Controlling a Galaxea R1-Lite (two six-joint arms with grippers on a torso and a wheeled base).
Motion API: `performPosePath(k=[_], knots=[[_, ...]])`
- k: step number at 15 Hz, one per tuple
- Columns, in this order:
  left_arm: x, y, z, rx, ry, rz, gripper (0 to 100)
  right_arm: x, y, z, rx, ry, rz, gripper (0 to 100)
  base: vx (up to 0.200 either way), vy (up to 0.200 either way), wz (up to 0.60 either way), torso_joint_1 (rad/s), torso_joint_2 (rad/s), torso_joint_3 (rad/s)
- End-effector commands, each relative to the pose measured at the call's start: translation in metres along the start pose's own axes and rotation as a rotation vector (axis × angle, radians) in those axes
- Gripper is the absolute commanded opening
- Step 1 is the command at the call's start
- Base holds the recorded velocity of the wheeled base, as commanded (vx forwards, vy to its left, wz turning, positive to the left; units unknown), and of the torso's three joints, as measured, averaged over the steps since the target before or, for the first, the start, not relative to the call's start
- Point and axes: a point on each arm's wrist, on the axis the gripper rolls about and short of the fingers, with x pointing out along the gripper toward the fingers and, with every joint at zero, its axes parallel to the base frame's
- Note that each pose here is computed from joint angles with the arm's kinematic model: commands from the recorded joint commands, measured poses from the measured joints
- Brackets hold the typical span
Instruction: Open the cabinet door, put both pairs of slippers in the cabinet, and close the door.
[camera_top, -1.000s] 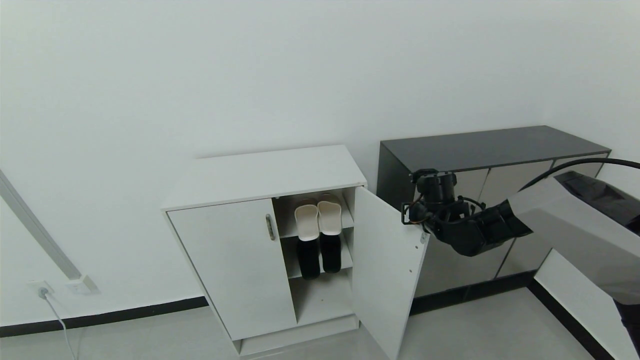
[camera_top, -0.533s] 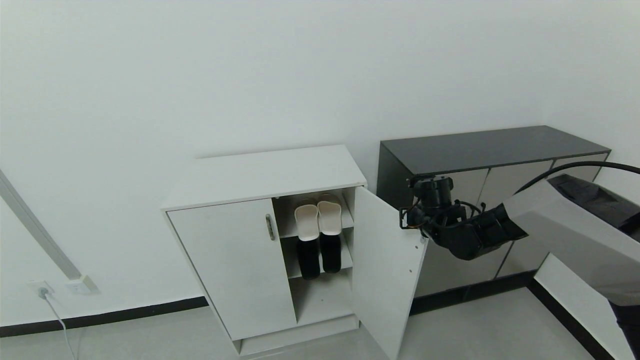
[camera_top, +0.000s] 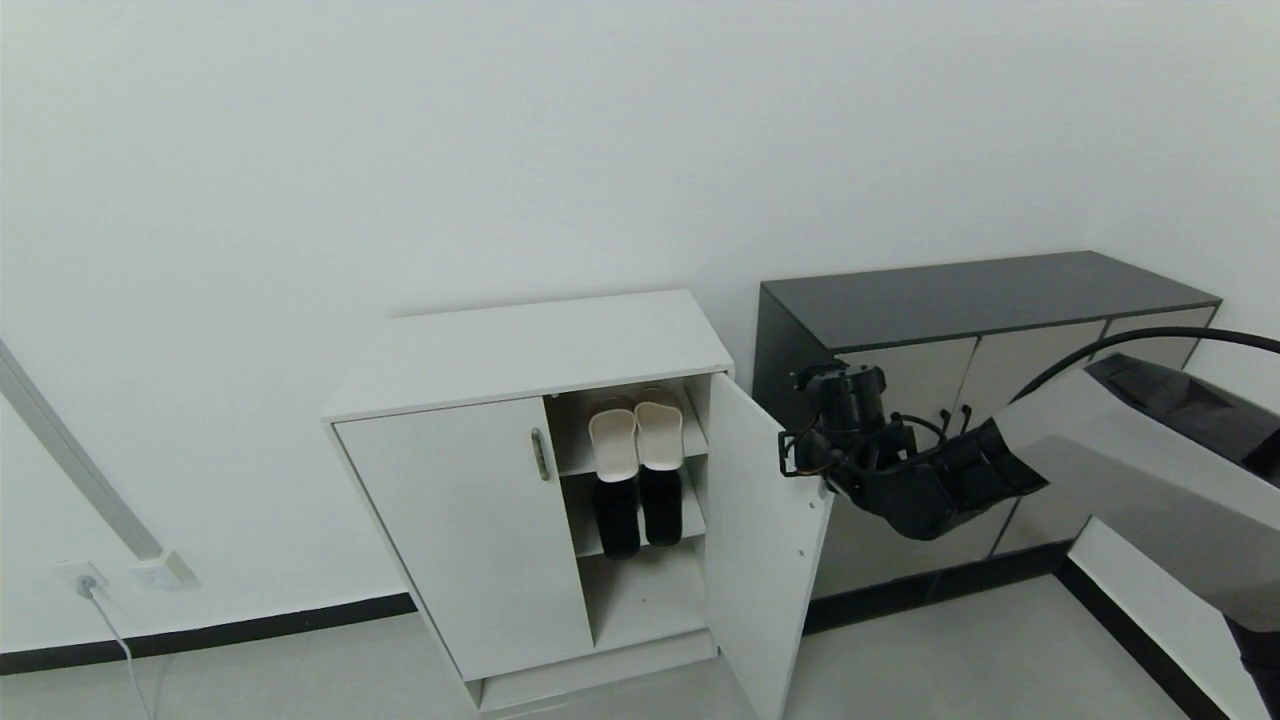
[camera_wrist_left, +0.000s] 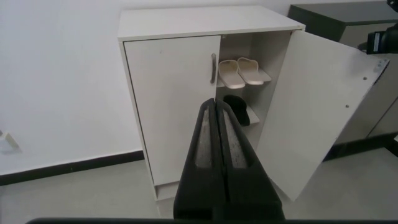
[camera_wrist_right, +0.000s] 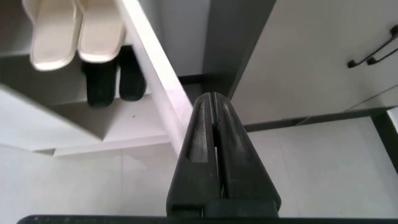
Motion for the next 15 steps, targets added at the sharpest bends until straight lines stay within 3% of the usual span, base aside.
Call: performPosePath(k=[1,4,6,11,15], knots=[[0.0,0.0,0.0,0.0,0.001,0.001,0,-0.015,0.013,0.003,-0.012,-0.005,0.034,0,0.0,0.0,0.0,0.0,0.0,0.0],[0.0,0.0,0.0,0.0,0.001,0.001,0,-0.038,0.042,0.001,-0.011,-0.007,0.11,0,0.0,0.0,0.0,0.0,0.0,0.0],[0.0,0.0,0.0,0.0,0.001,0.002,0,-0.049,0.051,0.004,-0.014,-0.015,0.137,0,0.0,0.0,0.0,0.0,0.0,0.0],[0.0,0.0,0.0,0.0,-0.001,0.002,0,-0.069,0.06,0.003,-0.026,-0.013,0.176,0,0.0,0.0,0.0,0.0,0.0,0.0],[0.0,0.0,0.0,0.0,0.001,0.001,0,-0.087,0.056,0.004,-0.056,-0.003,0.252,0,0.0,0.0,0.0,0.0,0.0,0.0]])
